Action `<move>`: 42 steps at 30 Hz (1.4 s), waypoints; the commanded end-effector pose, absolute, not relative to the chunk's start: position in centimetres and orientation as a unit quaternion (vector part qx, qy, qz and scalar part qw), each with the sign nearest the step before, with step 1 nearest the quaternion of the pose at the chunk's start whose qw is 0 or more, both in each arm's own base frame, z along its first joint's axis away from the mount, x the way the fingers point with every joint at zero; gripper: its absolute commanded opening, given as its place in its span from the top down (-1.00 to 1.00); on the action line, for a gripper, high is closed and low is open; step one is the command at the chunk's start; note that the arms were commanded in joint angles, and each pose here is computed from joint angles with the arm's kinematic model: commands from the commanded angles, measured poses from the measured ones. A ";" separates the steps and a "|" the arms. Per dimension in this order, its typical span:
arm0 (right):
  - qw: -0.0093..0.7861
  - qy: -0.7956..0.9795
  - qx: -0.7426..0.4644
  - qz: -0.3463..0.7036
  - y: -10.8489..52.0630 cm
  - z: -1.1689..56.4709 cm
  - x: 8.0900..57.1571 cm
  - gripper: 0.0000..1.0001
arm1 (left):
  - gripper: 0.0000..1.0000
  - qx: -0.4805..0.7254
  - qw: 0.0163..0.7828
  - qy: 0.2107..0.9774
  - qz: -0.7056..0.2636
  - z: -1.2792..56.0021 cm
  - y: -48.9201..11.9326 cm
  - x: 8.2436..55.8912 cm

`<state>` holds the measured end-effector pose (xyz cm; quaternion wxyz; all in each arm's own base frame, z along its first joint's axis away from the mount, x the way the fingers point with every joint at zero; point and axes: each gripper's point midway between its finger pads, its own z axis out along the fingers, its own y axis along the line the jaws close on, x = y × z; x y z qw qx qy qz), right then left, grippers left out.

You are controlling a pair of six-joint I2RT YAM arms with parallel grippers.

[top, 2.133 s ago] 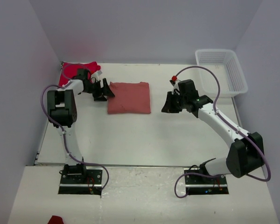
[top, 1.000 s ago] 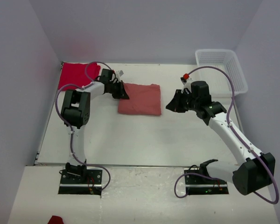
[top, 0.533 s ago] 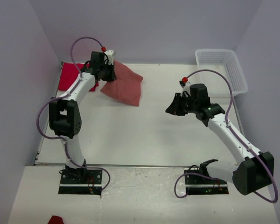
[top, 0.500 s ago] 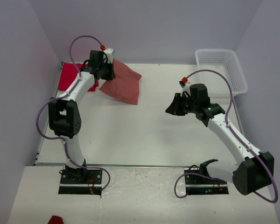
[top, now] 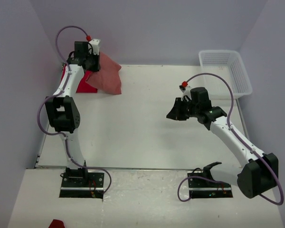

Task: Fold and stack the t-shirts
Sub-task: Put the neatly folded tshirt into the corner of the board with the left arm

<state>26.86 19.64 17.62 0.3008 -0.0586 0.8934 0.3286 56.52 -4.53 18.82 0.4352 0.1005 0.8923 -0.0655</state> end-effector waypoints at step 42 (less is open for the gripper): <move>0.234 0.922 -0.071 0.301 21.3 13.1 26.6 0.77 | 1.00 0.067 0.502 0.862 -0.011 26.2 5.9 58.7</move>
